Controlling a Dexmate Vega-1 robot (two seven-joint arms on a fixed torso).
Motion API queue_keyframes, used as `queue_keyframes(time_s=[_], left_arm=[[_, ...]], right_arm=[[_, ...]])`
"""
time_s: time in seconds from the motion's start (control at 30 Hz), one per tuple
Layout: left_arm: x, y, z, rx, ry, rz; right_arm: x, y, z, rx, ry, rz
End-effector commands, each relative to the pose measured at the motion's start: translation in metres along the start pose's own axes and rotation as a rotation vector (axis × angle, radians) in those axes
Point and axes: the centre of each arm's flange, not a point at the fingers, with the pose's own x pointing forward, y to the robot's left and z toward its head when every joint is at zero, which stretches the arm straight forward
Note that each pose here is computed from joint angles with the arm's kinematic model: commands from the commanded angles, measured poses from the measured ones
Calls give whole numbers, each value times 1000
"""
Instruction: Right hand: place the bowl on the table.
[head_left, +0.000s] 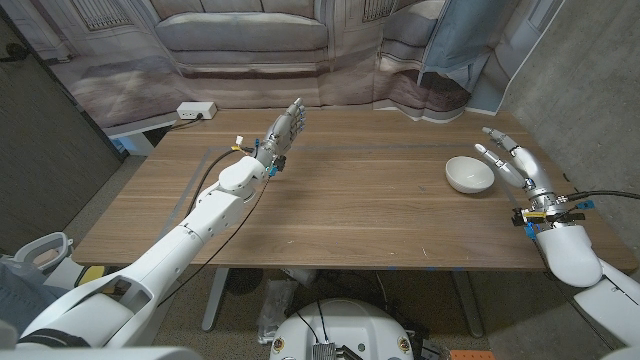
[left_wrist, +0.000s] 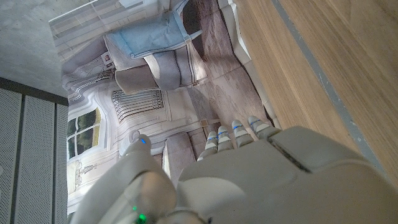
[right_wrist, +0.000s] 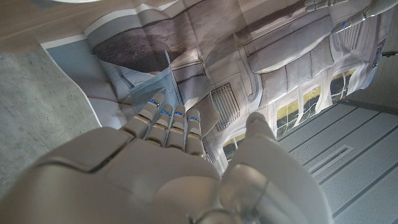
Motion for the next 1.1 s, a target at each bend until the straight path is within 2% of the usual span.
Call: queue_keyframes(time_s=[0.03,1.1], left_arm=[[-3,-2,0,5,1,0],[-7,1,-4,-5,-1,6]], right_arm=[[0,-1,3,-68,-3,12],[4,8,7,-232,43,75]])
